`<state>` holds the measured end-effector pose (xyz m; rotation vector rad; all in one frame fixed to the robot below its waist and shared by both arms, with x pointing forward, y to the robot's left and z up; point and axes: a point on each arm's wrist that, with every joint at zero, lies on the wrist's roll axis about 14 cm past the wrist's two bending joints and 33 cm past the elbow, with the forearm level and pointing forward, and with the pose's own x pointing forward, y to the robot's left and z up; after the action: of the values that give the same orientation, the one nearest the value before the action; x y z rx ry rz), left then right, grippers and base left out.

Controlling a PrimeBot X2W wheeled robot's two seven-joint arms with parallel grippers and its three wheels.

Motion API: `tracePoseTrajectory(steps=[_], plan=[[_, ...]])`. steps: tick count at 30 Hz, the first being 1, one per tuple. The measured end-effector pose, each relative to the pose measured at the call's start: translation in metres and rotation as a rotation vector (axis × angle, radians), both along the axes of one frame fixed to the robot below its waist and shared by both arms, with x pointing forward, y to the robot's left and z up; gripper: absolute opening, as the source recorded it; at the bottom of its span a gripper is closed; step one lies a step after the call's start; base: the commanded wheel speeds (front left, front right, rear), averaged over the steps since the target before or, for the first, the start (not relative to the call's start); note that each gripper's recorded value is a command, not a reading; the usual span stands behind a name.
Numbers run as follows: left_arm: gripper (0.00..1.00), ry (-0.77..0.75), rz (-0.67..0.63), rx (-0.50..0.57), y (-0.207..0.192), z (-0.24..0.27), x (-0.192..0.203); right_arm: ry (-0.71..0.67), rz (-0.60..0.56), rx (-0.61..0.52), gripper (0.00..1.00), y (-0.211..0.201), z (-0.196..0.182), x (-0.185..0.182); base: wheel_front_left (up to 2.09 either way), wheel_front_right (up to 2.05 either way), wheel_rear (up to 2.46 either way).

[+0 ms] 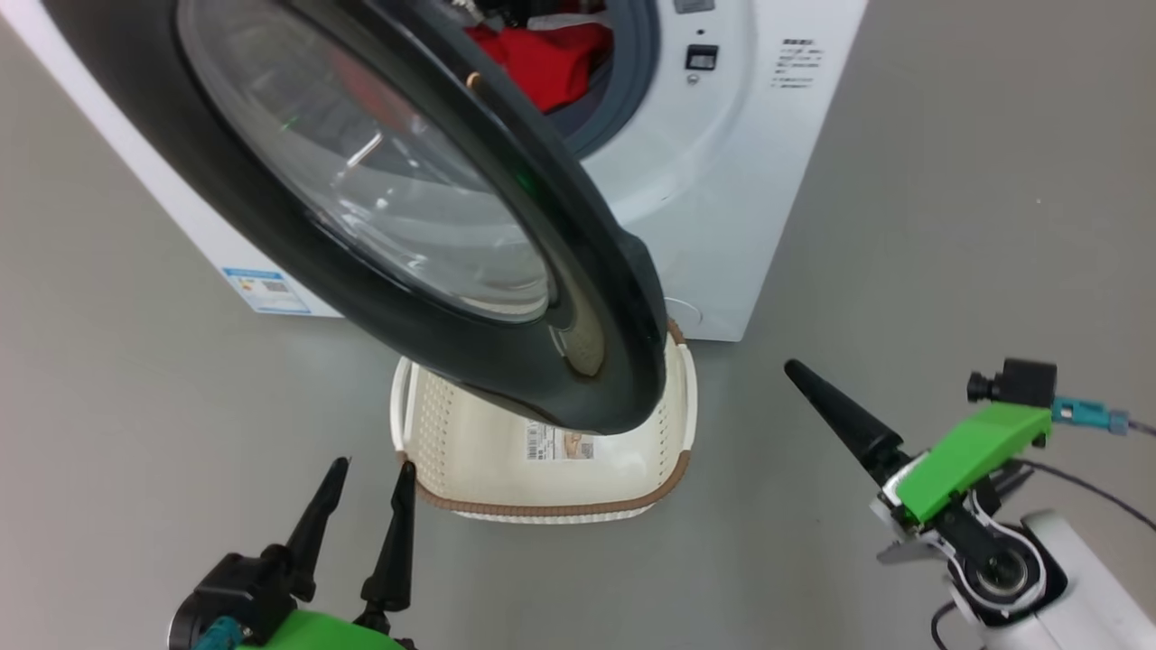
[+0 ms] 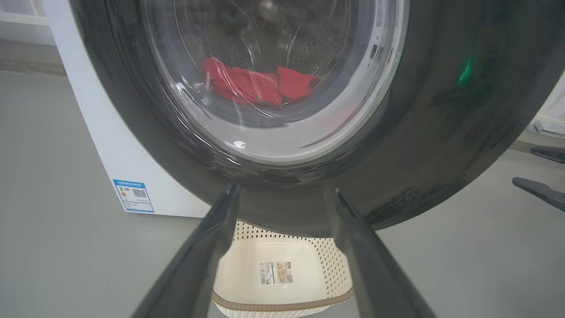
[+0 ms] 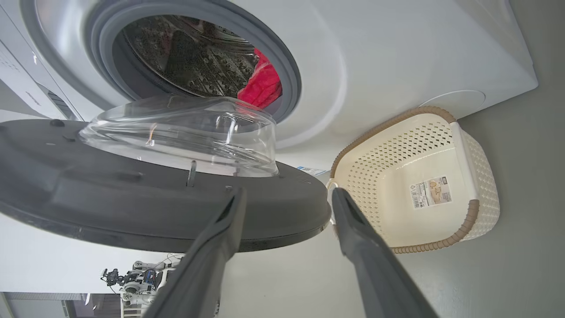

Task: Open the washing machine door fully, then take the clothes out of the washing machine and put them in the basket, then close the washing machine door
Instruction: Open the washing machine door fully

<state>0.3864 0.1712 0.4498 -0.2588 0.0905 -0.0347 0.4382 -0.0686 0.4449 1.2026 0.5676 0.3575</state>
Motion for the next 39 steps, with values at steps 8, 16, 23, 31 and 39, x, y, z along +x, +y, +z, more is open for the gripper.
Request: tracePoseTrajectory(steps=[8, 16, 23, 31, 39], plan=[[1.00, 0.001, -0.037, 0.007, -0.011, -0.001, 0.002, 0.044, -0.103, -0.040, 1.00, -0.030, -0.020, -0.023, 0.00, 0.00, 0.00], [1.00, -0.008, -0.068, 0.013, -0.020, 0.001, 0.005, 0.064, -0.180, -0.153, 1.00, -0.054, -0.043, -0.044, 0.00, 0.00, 0.00], [1.00, 0.000, -0.074, 0.012, -0.023, -0.002, 0.007, -0.021, -0.179, -0.341, 1.00, -0.061, -0.055, -0.054, 0.00, 0.00, 0.00], [1.00, 0.004, -0.068, 0.012, -0.021, -0.003, 0.006, -0.112, -0.134, -0.482, 1.00, -0.061, -0.059, -0.058, 0.00, 0.00, 0.00], [1.00, 0.005, -0.062, 0.013, -0.018, -0.003, 0.007, -0.264, -0.141, -0.664, 1.00, -0.079, -0.041, -0.041, 0.00, 0.00, 0.00]])
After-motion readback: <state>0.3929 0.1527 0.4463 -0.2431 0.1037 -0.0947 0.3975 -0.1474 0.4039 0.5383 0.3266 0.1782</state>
